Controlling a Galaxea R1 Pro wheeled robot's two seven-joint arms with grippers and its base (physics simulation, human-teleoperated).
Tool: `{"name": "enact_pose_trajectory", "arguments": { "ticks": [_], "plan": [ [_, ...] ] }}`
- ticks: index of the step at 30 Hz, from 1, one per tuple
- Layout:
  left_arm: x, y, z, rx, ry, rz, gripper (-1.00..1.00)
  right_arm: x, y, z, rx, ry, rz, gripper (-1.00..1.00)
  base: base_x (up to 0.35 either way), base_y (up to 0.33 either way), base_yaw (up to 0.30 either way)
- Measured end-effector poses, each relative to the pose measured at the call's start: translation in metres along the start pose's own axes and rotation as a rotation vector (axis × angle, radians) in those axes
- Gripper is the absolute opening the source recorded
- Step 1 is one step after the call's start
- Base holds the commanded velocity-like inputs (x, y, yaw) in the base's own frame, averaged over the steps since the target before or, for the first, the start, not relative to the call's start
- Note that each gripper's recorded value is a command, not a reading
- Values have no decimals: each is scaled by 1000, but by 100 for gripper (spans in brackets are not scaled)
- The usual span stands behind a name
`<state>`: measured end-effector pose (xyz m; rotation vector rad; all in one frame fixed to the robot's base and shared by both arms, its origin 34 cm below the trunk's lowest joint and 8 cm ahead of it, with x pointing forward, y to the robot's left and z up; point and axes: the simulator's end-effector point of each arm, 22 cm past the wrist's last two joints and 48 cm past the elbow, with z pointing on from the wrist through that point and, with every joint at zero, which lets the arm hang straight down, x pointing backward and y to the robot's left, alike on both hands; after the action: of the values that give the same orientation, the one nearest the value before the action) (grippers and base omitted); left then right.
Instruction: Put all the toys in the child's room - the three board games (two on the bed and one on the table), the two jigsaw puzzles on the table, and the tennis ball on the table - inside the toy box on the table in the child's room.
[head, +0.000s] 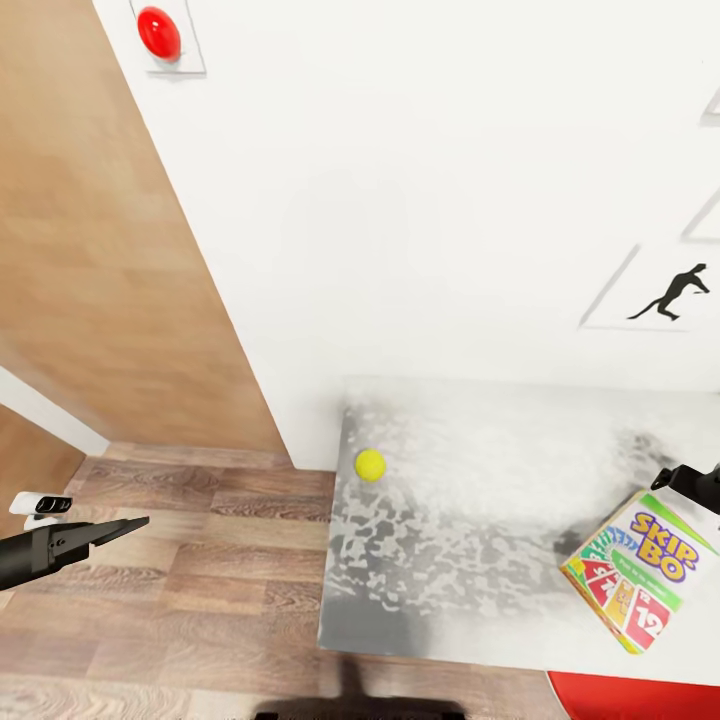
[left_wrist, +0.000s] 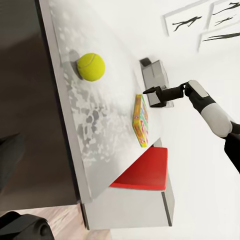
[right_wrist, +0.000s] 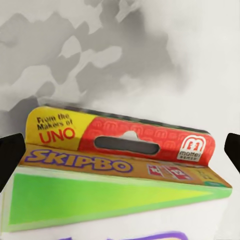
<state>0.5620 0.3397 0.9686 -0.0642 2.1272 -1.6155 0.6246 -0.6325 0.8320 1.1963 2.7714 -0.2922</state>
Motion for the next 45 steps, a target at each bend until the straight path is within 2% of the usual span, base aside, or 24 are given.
{"name": "enact_pose_trajectory", "arguments": {
  "ticks": [13, 45],
  "plan": [
    [3, 7, 1, -5, 5, -16, 100, 4, 1, 9, 12, 12, -8, 100, 0, 0, 0],
    [4, 8, 2, -6, 6, -19, 100, 7, 3, 12, 11, 17, -11, 100, -13, 5, 0]
  ]
}}
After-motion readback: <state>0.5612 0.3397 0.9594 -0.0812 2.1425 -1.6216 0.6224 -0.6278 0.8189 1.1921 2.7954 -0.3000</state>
